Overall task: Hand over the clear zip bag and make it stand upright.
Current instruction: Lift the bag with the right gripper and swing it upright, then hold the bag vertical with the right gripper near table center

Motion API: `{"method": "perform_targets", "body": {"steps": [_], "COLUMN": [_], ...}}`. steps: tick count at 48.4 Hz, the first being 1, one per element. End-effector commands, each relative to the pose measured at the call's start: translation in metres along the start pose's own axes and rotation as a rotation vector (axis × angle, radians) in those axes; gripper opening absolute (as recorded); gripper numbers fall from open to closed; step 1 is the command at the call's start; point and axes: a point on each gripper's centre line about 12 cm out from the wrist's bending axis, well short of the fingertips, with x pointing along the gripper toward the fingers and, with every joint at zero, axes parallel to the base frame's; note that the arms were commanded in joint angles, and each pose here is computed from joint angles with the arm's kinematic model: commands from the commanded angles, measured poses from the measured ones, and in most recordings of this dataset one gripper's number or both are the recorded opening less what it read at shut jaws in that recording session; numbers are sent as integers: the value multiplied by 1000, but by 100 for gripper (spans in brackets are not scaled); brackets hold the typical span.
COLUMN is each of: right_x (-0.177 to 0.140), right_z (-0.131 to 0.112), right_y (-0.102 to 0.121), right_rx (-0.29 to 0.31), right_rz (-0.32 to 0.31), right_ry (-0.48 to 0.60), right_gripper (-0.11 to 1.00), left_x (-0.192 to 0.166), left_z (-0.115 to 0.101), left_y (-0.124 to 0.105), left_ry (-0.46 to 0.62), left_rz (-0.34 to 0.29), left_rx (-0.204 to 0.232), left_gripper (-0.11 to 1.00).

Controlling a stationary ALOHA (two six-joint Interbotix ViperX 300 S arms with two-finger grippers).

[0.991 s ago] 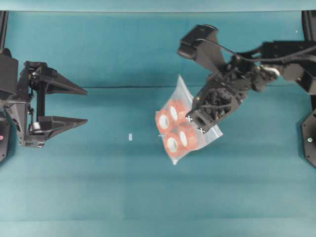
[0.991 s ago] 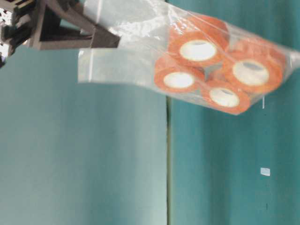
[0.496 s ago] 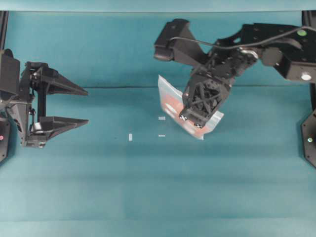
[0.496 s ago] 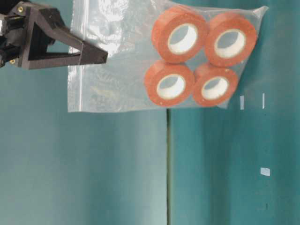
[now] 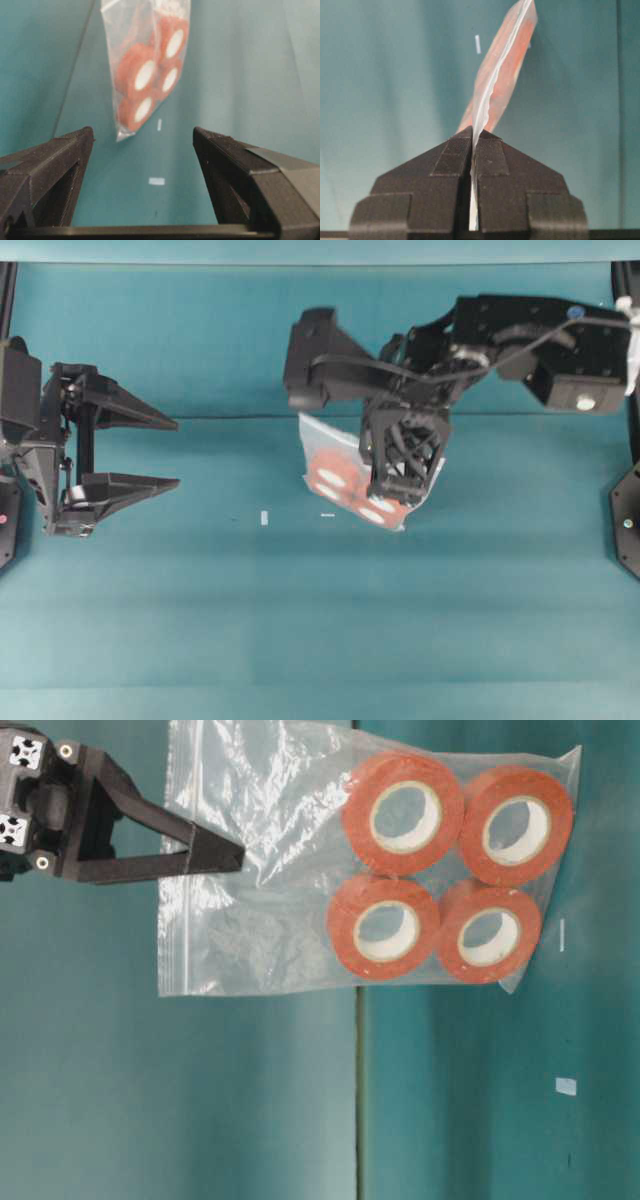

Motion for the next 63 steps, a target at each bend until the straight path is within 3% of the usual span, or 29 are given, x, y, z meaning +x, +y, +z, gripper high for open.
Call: {"method": "perform_targets", "body": {"steps": [1, 11, 26, 63], "right_x": [-10, -12, -12, -21], "right_z": [8, 13, 12, 19], "right_y": [2, -2, 3, 5], "right_rx": [-52, -166, -286, -314], "right_rz": [-25, -107, -115, -139], "right_ry": [-36, -24, -10, -58], "right_gripper": [0, 0, 0, 0], "left_x": [0, 0, 1, 2], "left_z": [5, 6, 7, 6], "left_y": [1, 1, 0, 0], "left_ry": [-17, -17, -20, -17], "left_rz": [2, 2, 2, 2], "left_rx": [1, 1, -2, -5], "left_gripper": [89, 89, 89, 89]}}
